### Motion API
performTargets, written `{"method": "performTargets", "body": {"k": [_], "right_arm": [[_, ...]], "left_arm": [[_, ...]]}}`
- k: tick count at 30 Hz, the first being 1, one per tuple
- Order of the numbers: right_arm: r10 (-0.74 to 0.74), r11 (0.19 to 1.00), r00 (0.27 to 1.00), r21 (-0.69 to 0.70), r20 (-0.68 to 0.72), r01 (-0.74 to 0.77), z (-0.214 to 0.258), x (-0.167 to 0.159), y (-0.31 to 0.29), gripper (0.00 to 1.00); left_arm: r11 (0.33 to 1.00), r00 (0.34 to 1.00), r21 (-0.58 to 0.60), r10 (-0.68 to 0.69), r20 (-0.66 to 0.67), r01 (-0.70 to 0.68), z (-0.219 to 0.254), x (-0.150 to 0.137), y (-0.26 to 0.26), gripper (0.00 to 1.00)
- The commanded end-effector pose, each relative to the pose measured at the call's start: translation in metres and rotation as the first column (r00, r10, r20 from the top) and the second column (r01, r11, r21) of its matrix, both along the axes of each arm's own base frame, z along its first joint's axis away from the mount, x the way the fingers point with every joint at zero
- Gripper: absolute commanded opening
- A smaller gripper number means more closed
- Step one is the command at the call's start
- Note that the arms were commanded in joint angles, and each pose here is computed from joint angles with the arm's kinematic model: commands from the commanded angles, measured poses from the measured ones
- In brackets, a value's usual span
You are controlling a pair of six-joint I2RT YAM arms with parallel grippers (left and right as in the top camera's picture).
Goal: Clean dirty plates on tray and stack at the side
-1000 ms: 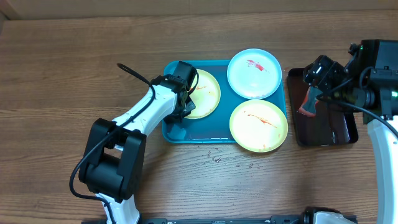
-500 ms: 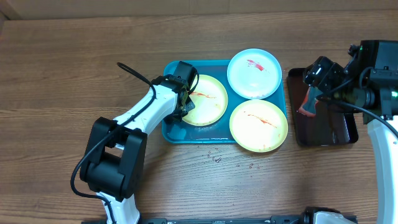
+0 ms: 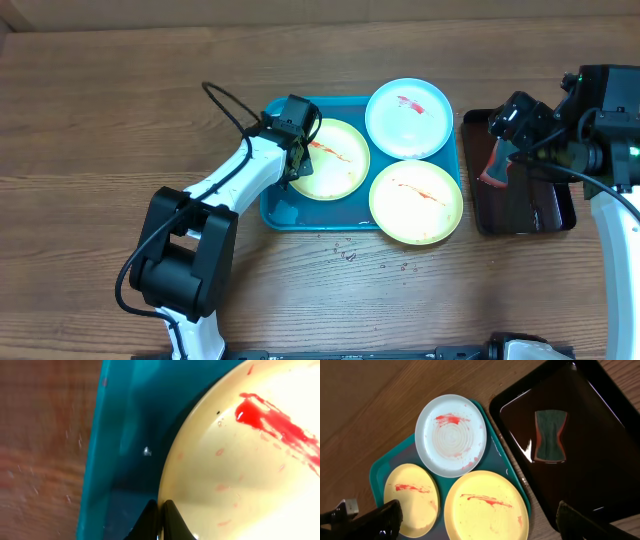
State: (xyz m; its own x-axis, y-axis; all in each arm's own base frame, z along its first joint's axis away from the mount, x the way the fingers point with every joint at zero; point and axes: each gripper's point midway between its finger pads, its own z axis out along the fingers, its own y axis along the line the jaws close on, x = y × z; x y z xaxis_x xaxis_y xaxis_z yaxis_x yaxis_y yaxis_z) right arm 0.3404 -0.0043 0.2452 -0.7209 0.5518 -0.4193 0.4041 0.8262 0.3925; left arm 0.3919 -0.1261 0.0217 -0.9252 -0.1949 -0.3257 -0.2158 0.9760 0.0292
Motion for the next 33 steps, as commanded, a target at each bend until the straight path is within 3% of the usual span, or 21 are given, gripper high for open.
{"method": "performTargets", "body": {"k": [1,9,10,13,15,16,22,25,27,28,30,31,33], "right_arm": [[-0.013,1.0,0.999,-0.017,0.029,0.013,0.011,0.002,-0.004,1.0],[-0.013,1.0,1.0,-0.017,0.027,0.013,0.011,0.002,-0.004,1.0],[-0.013,1.0,1.0,-0.017,0.027,0.013,0.011,0.002,-0.004,1.0],[-0.013,1.0,1.0,-0.017,0.027,0.013,0.011,0.002,-0.004,1.0],[-0.013,1.0,1.0,-0.017,0.027,0.013,0.011,0.002,-0.004,1.0],[-0.013,1.0,1.0,-0.017,0.027,0.013,0.011,0.002,-0.004,1.0],[-0.013,1.0,1.0,-0.017,0.027,0.013,0.011,0.002,-0.004,1.0],[-0.013,1.0,1.0,-0.017,0.027,0.013,0.011,0.002,-0.004,1.0],[-0.013,1.0,1.0,-0.016,0.026,0.013,0.01,0.002,-0.004,1.0],[-0.013,1.0,1.0,-0.016,0.026,0.013,0.01,0.002,-0.004,1.0],[-0.013,1.0,1.0,-0.016,0.022,0.013,0.008,0.002,-0.004,1.0],[-0.015,1.0,1.0,-0.019,0.016,0.015,0.006,0.001,-0.005,1.0],[-0.023,0.999,1.0,-0.03,0.005,0.023,0.002,0.0,-0.007,1.0]], "left_arm": [[0.953,0.973,0.197,-0.231,-0.012,0.229,-0.001,0.011,0.015,0.04],[0.791,0.839,0.321,-0.544,-0.022,0.521,0.009,0.036,0.007,0.04],[0.775,0.825,0.332,-0.565,-0.019,0.538,0.011,0.039,0.005,0.09],[0.768,0.816,0.344,-0.577,0.009,0.54,0.014,0.046,0.002,0.46],[0.774,0.819,0.344,-0.573,0.024,0.531,0.016,0.049,0.001,0.88],[0.785,0.828,0.339,-0.56,0.033,0.518,0.018,0.049,0.001,0.99],[0.942,0.95,0.195,-0.296,0.1,0.273,0.04,0.05,0.008,1.0],[0.995,0.994,-0.019,-0.092,0.059,0.093,0.047,0.039,0.002,0.98],[0.983,1.0,-0.181,0.01,-0.007,-0.011,0.045,0.03,-0.007,0.95],[0.966,0.998,-0.249,0.054,-0.043,-0.063,0.045,0.026,-0.01,0.9],[0.941,0.985,-0.294,0.142,-0.099,-0.165,0.039,0.02,-0.004,0.62],[0.937,0.97,-0.256,0.215,-0.116,-0.238,0.029,0.015,0.01,0.49],[0.93,0.95,-0.207,0.283,-0.13,-0.305,0.016,0.006,0.022,0.49]]}}
